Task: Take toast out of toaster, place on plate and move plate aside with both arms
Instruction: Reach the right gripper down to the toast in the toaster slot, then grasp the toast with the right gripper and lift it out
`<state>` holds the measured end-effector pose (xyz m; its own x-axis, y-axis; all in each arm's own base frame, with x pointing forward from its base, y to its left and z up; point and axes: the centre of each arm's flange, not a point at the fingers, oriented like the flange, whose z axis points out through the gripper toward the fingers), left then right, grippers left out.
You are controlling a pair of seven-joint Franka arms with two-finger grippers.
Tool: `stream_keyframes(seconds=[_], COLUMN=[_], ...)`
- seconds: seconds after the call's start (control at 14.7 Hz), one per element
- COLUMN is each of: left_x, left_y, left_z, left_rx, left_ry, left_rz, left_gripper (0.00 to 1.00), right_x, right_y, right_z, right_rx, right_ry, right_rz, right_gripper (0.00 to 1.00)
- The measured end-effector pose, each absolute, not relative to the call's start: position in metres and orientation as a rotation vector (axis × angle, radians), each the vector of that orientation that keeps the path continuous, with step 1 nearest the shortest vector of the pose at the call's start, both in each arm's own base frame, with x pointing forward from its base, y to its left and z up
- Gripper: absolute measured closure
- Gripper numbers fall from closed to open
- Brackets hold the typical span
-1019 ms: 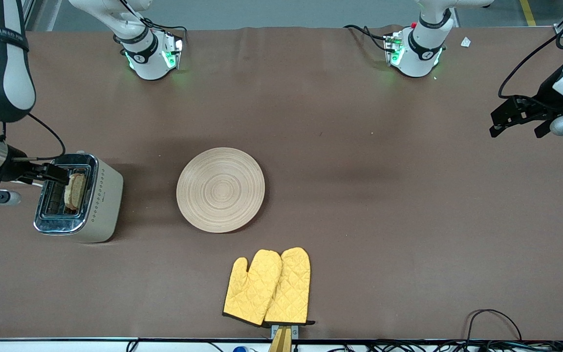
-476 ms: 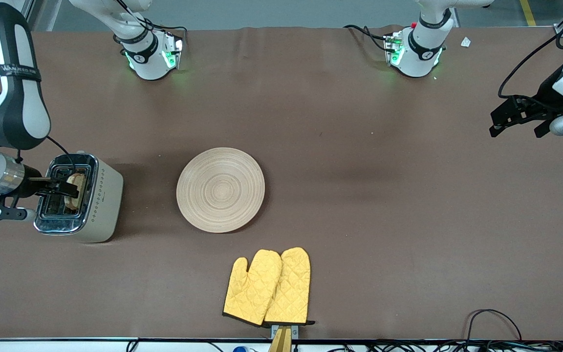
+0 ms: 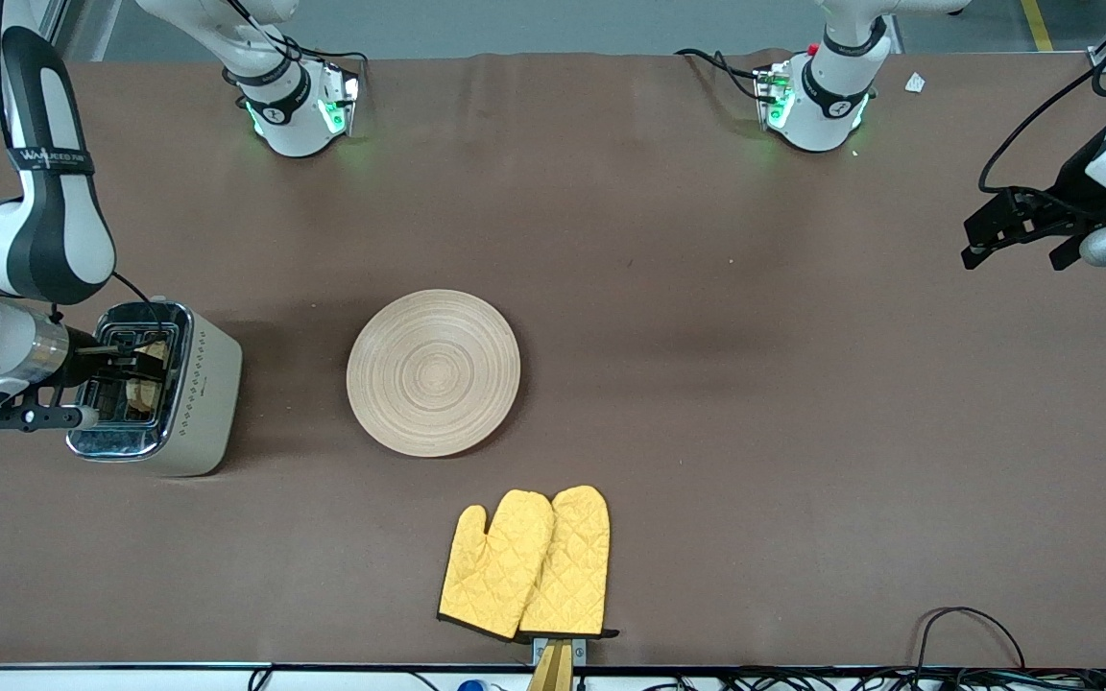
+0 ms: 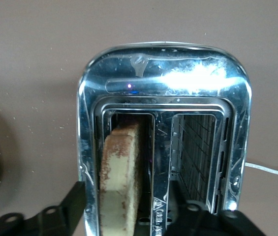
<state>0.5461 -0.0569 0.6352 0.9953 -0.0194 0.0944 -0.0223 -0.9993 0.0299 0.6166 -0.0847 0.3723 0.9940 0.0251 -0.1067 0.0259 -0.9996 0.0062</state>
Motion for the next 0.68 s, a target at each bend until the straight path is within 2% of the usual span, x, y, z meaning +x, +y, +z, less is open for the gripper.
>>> stream_keyframes(seconds=[0.34, 0.48, 0.68], left_x=[0.546, 0.546, 0.546], left_y=[-0.057, -0.056, -0.056], left_z=[0.635, 0.635, 0.635], left_rx=[3.107, 3.107, 3.107], left_ry=[-0.032, -0.031, -0.031], left_rz=[0.146, 0.145, 0.145], left_gripper=[0.0, 0.0, 0.0], right_x=[0.616, 0.619, 0.629], right_y=[-0.089, -0.088, -0.075], right_z=[0.373, 0.377, 0.426], right_rx=[3.131, 3.13, 3.132], right_ry=[0.058, 0.066, 0.104], right_rz=[-0.167, -0.151, -0.176], right_gripper=[0.81, 0.9, 0.9])
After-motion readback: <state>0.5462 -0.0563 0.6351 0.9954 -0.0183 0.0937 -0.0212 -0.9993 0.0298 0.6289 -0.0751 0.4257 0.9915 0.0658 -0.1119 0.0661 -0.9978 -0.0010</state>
